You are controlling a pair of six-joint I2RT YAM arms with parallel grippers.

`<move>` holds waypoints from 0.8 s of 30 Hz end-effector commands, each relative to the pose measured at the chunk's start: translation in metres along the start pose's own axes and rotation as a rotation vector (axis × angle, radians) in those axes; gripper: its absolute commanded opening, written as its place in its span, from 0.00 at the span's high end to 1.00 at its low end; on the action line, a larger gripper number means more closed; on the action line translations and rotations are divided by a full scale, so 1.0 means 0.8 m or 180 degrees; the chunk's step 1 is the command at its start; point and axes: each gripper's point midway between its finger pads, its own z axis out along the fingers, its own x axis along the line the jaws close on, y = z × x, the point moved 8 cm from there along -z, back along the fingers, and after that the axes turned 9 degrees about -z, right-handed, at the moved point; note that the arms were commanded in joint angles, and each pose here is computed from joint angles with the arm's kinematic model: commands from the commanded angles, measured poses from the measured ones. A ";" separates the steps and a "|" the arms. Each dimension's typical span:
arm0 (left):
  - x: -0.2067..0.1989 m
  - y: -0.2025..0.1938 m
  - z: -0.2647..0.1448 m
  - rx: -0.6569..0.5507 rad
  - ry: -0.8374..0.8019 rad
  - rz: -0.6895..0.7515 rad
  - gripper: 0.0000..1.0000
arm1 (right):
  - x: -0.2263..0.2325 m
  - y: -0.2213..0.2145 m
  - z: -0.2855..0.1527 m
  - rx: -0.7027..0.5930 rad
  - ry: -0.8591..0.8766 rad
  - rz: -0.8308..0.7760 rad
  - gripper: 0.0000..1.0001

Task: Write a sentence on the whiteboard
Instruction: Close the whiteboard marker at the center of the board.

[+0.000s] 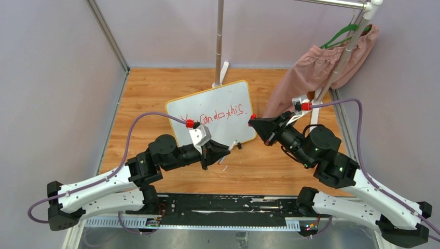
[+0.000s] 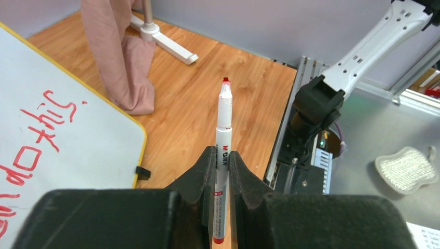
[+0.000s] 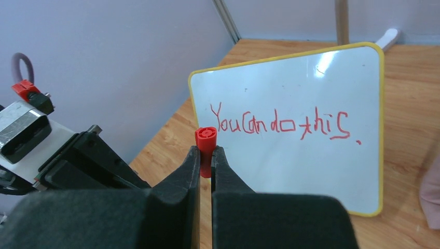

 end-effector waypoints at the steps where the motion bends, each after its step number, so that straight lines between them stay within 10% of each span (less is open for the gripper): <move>1: -0.011 0.032 0.007 -0.0272 -0.0047 -0.0152 1.00 | 0.019 0.017 0.008 -0.0284 0.0356 0.0001 1.00; 24: -0.006 0.051 0.005 -0.0497 0.0201 -0.0272 1.00 | 0.040 0.001 0.017 -0.0160 0.0827 0.0124 1.00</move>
